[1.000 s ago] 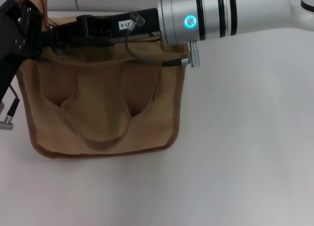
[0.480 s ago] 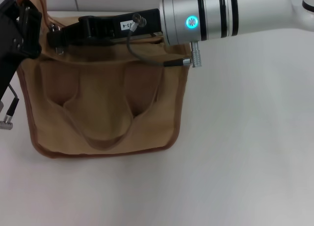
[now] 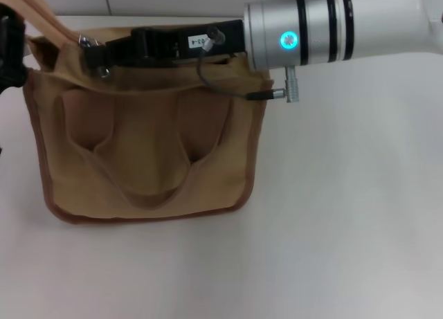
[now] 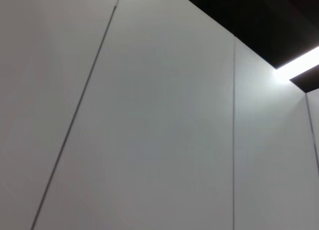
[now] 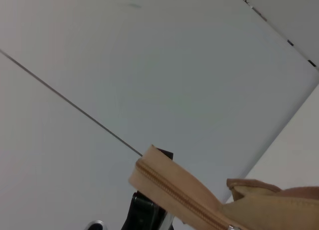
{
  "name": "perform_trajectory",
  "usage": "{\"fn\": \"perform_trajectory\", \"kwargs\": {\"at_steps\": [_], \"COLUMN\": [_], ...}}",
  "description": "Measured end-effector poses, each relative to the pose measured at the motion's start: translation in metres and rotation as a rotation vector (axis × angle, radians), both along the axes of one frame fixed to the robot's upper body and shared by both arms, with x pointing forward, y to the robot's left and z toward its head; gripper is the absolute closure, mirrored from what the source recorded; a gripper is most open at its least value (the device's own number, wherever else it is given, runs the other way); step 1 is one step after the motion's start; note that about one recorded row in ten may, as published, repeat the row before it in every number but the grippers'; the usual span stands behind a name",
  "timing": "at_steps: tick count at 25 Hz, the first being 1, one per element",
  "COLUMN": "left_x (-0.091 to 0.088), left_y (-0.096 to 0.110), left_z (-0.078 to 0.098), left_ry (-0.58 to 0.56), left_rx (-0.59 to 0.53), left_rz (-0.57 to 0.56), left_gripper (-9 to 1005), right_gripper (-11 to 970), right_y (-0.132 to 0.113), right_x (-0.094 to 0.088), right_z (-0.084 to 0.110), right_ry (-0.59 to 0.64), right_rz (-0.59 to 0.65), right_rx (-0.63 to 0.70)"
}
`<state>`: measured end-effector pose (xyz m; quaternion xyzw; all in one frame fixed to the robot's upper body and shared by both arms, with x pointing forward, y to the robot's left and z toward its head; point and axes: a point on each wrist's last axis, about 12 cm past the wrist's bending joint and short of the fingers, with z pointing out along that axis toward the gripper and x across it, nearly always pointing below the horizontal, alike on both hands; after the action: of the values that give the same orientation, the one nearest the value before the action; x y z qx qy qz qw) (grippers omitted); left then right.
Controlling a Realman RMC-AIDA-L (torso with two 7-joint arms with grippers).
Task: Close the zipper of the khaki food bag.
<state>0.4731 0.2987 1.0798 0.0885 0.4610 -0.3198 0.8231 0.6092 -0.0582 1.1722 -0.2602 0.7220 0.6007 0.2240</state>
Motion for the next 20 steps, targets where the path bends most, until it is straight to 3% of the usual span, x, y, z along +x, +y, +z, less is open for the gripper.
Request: {"fn": "perform_trajectory", "kwargs": {"at_steps": [20], "left_x": [-0.008], "left_y": [0.012], "left_z": [-0.006], "left_ry": [0.037], "left_rx": [-0.004], "left_rz": [0.071], "left_gripper": [923], "right_gripper": [950], "right_y": [-0.062], "right_x": [-0.015], "right_z": [-0.028], "right_ry": [0.09], "right_rz": [-0.087], "right_rx": [0.102]}}
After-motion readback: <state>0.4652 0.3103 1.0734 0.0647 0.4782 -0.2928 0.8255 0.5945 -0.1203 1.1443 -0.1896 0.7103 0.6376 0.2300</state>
